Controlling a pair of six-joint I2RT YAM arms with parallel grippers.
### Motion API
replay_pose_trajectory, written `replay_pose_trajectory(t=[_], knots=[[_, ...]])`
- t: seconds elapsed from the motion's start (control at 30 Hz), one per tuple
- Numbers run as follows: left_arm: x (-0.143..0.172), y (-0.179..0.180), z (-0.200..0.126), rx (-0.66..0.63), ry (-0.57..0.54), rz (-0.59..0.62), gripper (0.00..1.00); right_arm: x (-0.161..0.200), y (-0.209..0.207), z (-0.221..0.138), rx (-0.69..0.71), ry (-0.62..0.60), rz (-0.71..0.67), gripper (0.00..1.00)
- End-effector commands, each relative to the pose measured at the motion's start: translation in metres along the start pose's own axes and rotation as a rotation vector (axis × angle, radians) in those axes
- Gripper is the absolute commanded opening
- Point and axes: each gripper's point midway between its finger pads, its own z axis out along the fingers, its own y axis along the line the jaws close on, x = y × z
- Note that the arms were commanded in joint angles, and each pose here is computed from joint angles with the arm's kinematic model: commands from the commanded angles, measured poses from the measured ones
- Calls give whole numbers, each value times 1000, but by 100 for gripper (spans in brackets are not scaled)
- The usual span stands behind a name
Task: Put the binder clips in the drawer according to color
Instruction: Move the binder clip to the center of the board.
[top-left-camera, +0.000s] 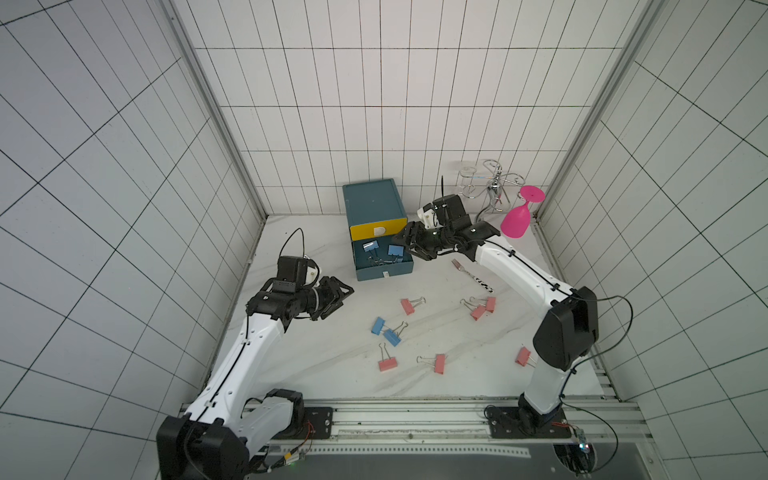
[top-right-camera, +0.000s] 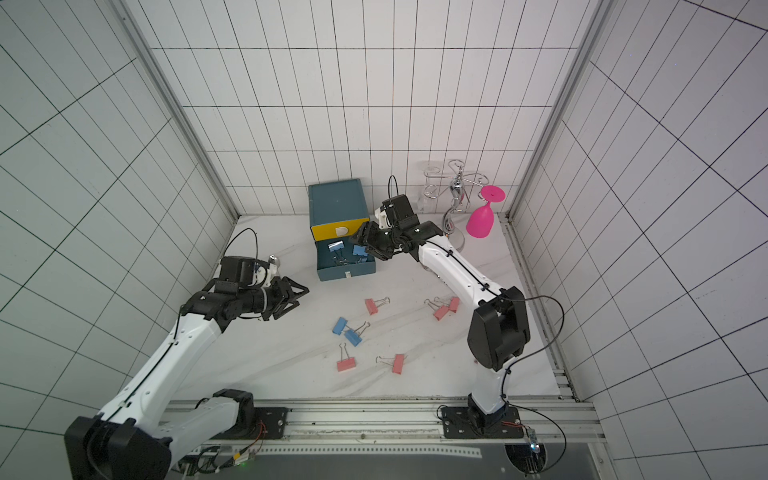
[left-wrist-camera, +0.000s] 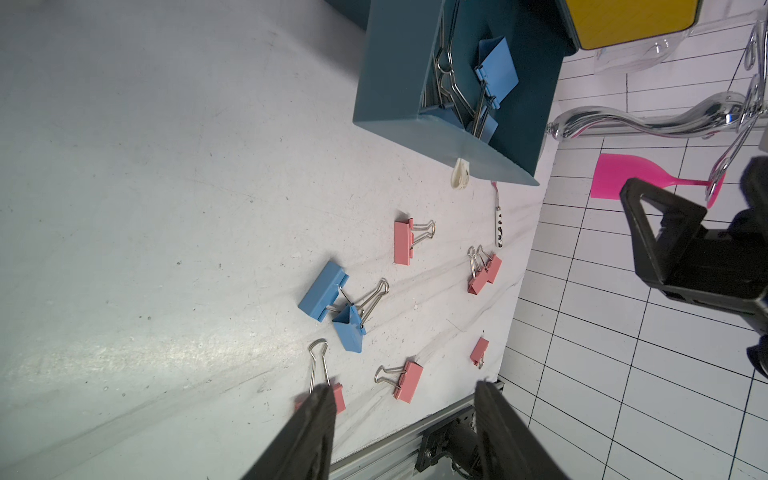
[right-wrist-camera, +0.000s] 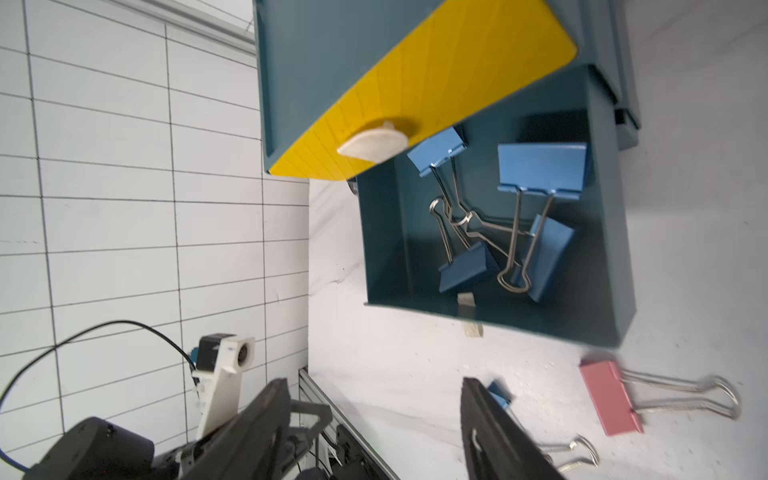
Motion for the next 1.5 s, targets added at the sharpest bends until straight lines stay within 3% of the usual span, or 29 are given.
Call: replay_pose_trajectory(t=[0.0,0.4,0.8,1.13,1.47], knots=[[0,4,-2,-10,-10,26,57,40,-27,-7,146,105,-113,66],[13,28,-4,-80,12,16,57,146,-83,6,398,398,-311,63],[13,35,-24,-135,-51,21,55,214,-100,52,526,626,-510,52],[17,34,-29,-113,-68,3,55,220,-127,72,678,650,-559,45],[19,34,-28,-88,-70,-17,55,224,-139,84,698,682,-566,39]])
